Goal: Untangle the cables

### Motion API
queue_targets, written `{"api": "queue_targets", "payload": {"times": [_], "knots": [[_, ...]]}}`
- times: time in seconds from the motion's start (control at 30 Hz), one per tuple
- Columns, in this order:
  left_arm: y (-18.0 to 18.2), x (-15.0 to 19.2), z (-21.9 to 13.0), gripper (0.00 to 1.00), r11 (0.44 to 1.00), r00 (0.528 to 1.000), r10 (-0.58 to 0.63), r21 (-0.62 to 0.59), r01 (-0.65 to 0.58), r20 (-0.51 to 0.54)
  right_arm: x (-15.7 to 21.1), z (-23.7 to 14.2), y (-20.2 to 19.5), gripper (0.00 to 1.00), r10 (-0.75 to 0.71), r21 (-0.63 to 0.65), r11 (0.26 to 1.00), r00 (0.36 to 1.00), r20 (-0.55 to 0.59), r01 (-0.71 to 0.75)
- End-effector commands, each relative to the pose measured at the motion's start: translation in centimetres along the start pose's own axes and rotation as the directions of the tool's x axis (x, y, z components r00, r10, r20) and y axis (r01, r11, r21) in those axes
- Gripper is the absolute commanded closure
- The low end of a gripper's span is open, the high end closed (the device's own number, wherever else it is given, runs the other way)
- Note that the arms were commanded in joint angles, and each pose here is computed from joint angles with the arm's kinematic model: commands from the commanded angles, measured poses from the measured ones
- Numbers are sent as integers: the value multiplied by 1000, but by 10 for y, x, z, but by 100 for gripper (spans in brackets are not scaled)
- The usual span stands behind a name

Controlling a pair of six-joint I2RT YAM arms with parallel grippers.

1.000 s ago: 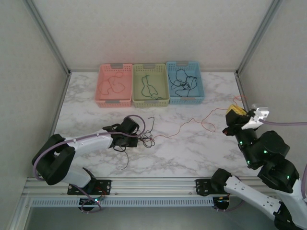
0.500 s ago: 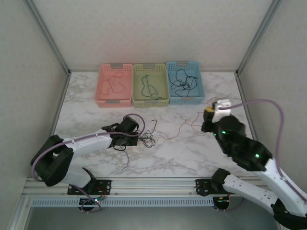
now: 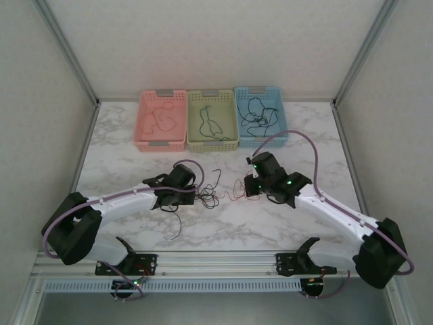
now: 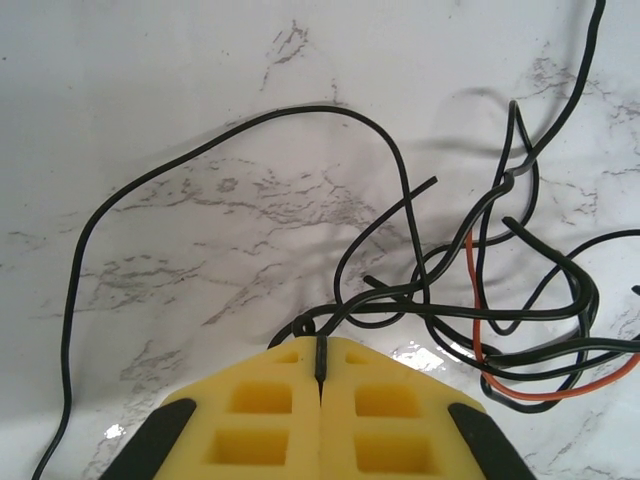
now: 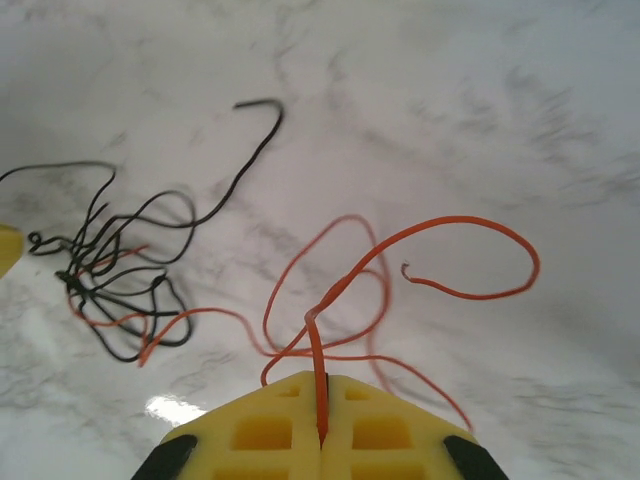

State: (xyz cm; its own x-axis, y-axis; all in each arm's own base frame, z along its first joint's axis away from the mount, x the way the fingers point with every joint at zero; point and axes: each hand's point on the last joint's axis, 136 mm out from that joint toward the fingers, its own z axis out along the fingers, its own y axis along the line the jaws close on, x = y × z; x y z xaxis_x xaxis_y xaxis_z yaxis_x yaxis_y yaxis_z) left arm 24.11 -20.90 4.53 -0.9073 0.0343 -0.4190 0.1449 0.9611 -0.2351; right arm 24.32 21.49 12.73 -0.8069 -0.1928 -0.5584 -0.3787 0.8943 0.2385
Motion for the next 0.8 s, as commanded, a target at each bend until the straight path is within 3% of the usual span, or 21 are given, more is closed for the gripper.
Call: {"api": "queue_targets", "payload": {"times": [0.0, 0.27, 0.4, 0.77], "knots": [[0, 3, -1, 100, 1000, 1000, -13, 7, 13, 12, 3, 17, 32, 99, 102, -181, 977, 993, -53, -110], [0, 3, -1, 100, 1000, 1000, -16, 9, 15, 17, 10, 41, 54, 78, 196, -294, 929, 972, -128, -226], [0, 4, 0, 100, 1000, 1000, -14, 9, 14, 14, 16, 50, 55, 68, 218, -291, 921, 962, -167, -259], [4, 5, 1, 100, 1000, 1000, -9, -1, 9, 21, 30, 66, 59, 57, 217, -273, 921, 948, -233, -278]]}}
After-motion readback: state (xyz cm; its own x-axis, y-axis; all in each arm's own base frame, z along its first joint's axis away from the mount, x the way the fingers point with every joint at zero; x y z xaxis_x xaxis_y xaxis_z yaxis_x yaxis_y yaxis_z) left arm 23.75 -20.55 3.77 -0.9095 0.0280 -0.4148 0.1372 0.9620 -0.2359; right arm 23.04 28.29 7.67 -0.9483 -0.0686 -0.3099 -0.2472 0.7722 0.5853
